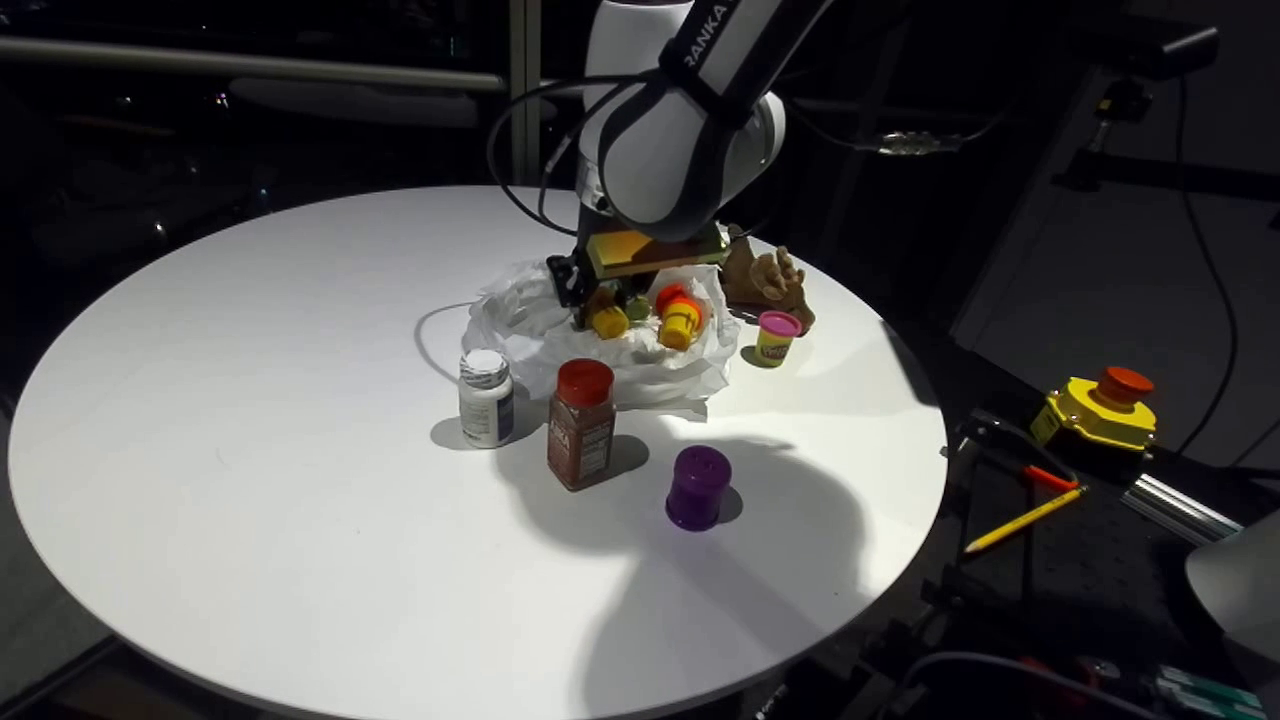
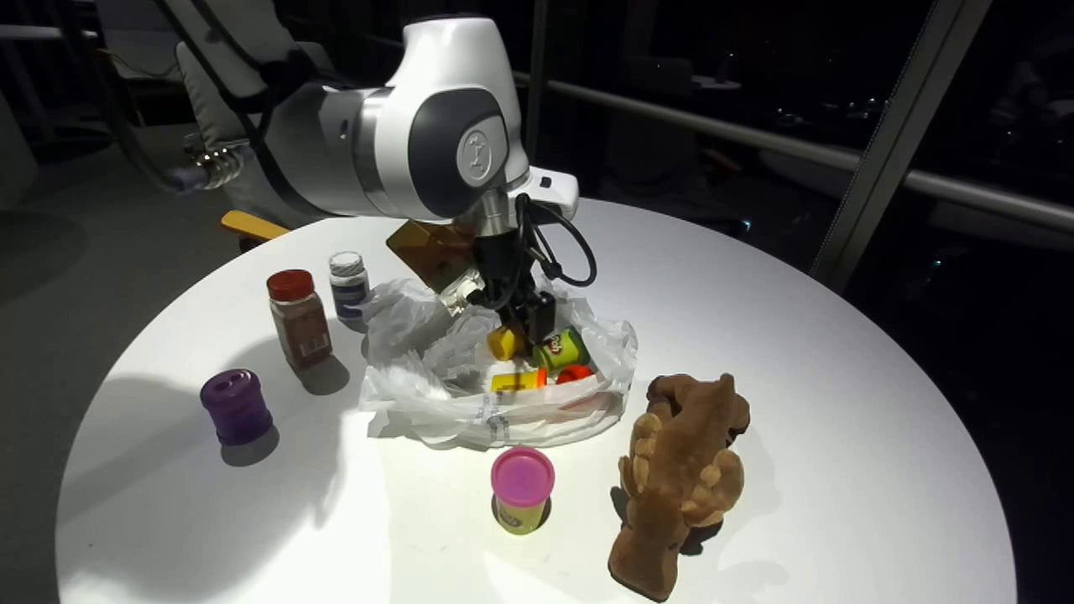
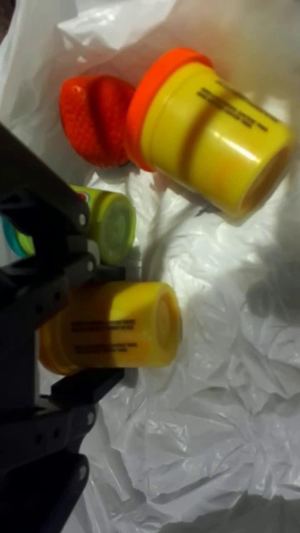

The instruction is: Remove the contents in the plastic bag and put them on the table.

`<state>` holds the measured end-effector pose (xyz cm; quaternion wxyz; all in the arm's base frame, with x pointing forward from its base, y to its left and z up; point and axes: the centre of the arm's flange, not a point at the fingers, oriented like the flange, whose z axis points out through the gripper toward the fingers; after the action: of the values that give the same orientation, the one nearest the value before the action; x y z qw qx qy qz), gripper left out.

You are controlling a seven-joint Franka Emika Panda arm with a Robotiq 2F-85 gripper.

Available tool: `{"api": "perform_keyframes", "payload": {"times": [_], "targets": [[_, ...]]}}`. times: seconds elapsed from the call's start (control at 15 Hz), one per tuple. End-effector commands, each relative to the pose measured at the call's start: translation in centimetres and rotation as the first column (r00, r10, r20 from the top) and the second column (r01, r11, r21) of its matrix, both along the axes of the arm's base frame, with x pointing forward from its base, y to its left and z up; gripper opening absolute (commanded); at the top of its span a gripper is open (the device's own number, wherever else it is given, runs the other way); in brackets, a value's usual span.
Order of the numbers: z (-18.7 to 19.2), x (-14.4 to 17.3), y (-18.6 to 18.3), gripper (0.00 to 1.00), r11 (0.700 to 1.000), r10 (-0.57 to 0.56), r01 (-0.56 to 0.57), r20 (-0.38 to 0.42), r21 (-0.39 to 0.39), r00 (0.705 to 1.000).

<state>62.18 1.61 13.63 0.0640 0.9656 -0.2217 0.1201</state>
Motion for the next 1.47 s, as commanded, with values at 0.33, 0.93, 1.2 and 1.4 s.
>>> {"api": "perform_keyframes", "payload": {"times": [0.33,0.93,1.2,1.4], "targets": [[4.6,-7.7,-2.5,0.27,0.999,0.037,-0.036,0.093,-0.007,0.995],[6.3,-22.7,-2.5,0.27,0.949,0.315,-0.313,0.189,-0.044,0.930],[5.6,-25.1,-2.7,0.27,0.922,0.387,-0.383,0.209,-0.059,0.898],[4.5,-23.4,-2.5,0.27,0.908,0.418,-0.417,0.192,-0.045,0.888]]}}
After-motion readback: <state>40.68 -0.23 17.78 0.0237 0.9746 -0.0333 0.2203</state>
